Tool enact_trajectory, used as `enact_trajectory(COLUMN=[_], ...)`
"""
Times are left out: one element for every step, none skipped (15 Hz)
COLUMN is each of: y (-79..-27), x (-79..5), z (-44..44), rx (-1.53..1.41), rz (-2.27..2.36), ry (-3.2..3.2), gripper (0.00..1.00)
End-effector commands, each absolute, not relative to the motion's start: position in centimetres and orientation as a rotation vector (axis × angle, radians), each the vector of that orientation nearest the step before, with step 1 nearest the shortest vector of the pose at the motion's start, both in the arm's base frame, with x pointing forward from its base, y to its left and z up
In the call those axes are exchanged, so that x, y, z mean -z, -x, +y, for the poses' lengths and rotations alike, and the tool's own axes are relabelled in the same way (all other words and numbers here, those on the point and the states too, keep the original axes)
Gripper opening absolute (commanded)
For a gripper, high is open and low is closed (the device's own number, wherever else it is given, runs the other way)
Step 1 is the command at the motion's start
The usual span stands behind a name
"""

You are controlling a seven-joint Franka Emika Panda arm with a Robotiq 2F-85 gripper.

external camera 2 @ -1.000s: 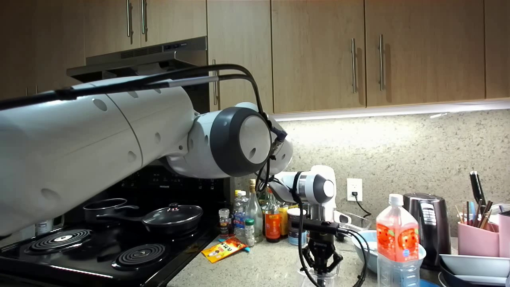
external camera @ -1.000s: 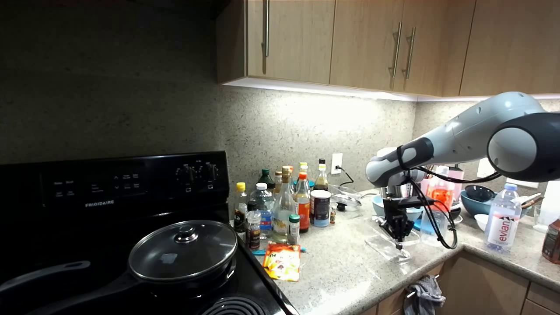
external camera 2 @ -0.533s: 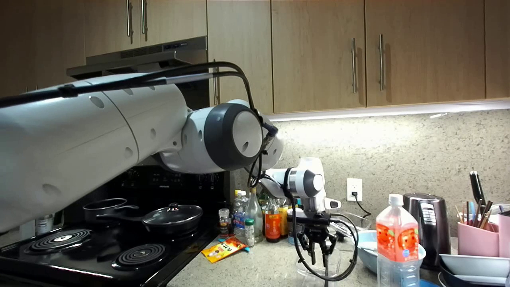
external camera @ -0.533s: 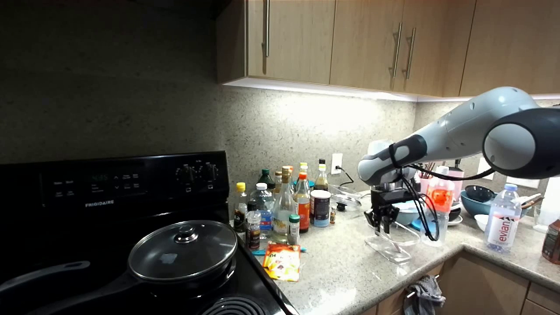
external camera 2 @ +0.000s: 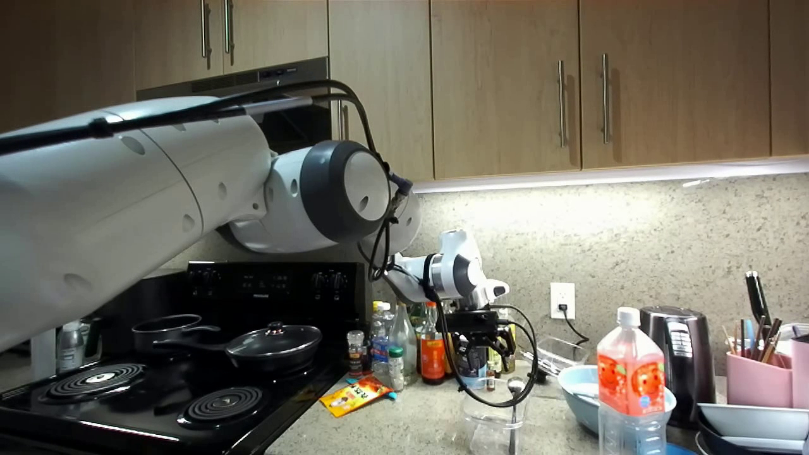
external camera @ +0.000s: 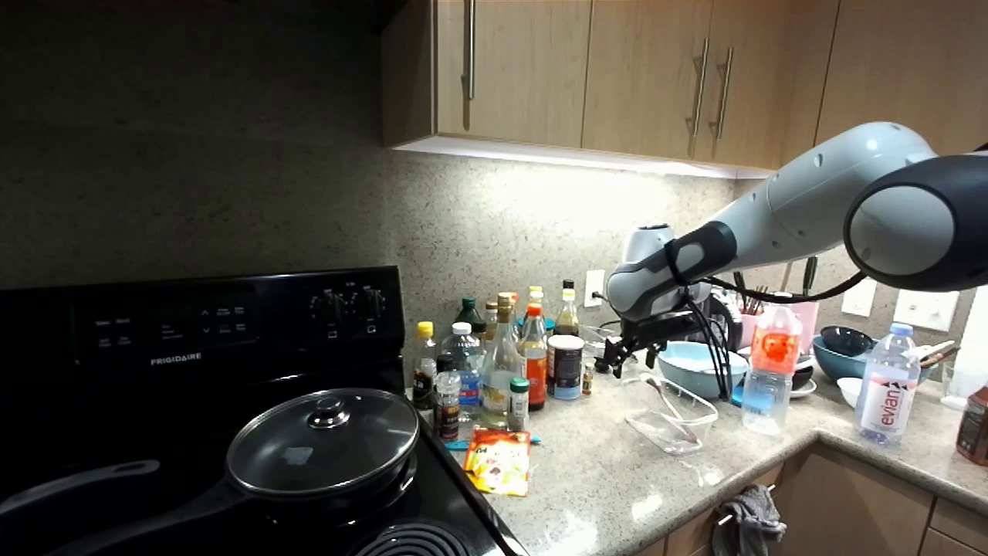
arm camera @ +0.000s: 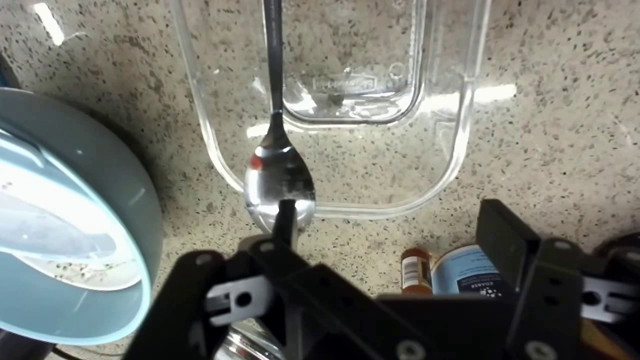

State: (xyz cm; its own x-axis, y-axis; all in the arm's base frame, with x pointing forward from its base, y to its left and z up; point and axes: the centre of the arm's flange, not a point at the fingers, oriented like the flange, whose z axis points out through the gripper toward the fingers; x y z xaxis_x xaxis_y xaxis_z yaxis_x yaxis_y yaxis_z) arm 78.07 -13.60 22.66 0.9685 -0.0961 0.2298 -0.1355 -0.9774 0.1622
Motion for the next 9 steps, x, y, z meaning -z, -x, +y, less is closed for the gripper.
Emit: enact_trajectory(y=[-78.0, -78.0, -78.1, -78.1, -77.8, -77.5, -77.3, -77.2, -77.1], x=[-22.5, -22.4, -22.2, -21.9, -21.4, -20.8, -20.3, -19.8, -19.3], z=[-13.8, -13.9, -14.1, -14.2, -14.4, -14.5, -14.7, -14.8, -14.9], rx=[-0.327, -0.325, -0.351, -0.33, -0.297, -0.276, -0.273, -0.255, -0.259], rz=[-0.178, -0.18, -0.263, -0.312, -0.369, -0.41, -0.449, -0.487, -0.529], ry=[-2.94, -2.94, -2.911, -2.911, -2.902, -2.888, -2.869, -2.858, -2.837], gripper=[0.96, 0.99, 1.0, 1.0, 1.0, 1.0, 1.0, 1.0, 1.0])
